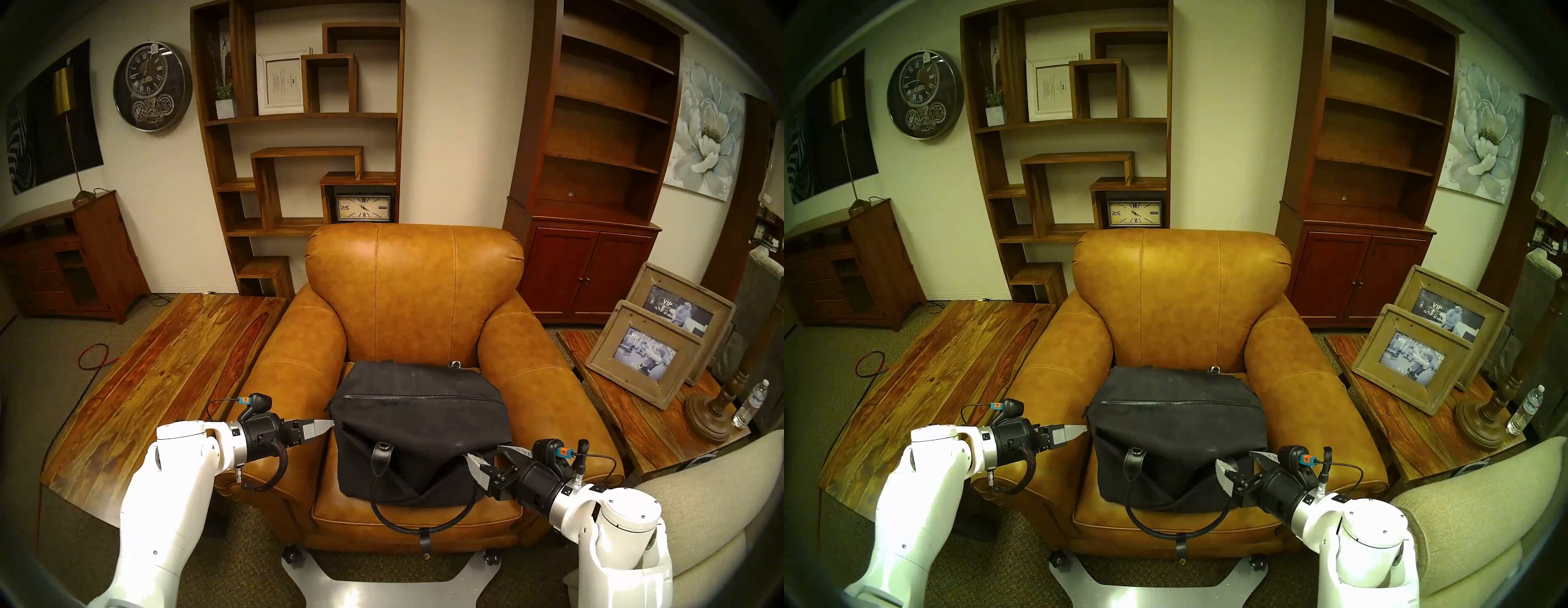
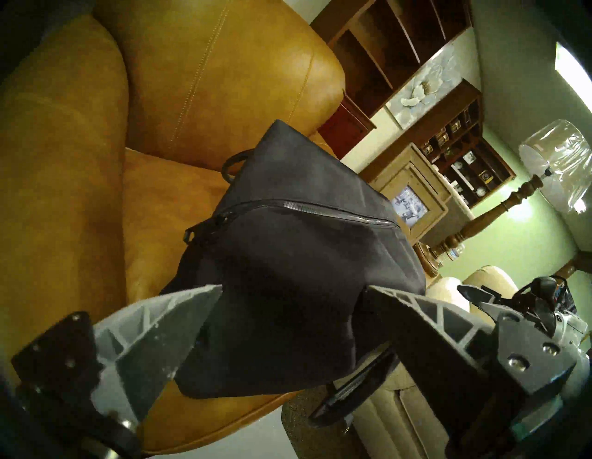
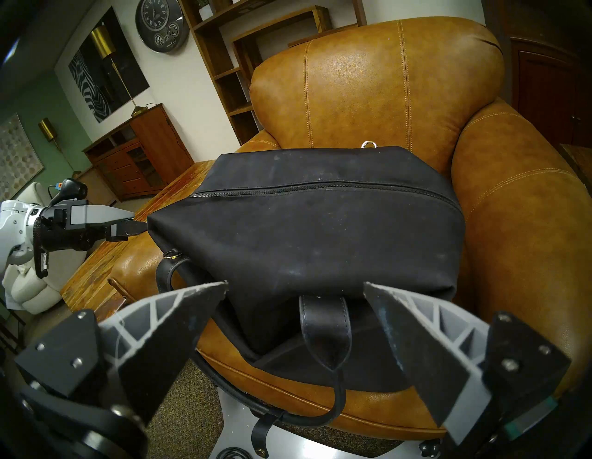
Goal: Open a bag with a zipper
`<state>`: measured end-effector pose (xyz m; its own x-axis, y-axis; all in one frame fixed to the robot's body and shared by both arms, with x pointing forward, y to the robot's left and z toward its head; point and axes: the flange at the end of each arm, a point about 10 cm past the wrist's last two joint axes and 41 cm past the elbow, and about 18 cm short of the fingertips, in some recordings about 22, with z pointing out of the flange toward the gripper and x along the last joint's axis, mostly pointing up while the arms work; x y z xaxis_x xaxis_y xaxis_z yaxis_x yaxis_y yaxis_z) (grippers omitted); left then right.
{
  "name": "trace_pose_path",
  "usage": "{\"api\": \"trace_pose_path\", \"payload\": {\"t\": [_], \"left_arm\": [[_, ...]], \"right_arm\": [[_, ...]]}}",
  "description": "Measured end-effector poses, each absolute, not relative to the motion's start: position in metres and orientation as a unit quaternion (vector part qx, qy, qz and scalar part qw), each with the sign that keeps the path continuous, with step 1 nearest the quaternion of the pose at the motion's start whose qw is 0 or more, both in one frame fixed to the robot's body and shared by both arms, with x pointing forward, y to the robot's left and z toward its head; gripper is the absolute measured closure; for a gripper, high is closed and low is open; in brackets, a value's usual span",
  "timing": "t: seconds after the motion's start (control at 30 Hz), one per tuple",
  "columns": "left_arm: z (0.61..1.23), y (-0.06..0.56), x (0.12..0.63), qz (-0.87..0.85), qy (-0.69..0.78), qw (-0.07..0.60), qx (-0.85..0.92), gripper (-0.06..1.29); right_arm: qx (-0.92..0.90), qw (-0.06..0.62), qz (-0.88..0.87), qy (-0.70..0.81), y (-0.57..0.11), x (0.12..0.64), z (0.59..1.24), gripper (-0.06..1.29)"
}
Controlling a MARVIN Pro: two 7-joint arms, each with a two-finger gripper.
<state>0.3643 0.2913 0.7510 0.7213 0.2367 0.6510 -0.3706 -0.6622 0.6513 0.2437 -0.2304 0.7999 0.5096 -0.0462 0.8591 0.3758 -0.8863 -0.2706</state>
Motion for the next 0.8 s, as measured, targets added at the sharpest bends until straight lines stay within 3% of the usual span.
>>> {"api": "trace_pose_path", "payload": {"t": [0.8], "left_arm": [[0.727,0.291,0.405,0.341,-0.003,0.446,0.828,-0.04]], "right_arm": [[-0.841,0.218,-0.485,-0.098,-0.230,0.243,0.800,0.02]]}}
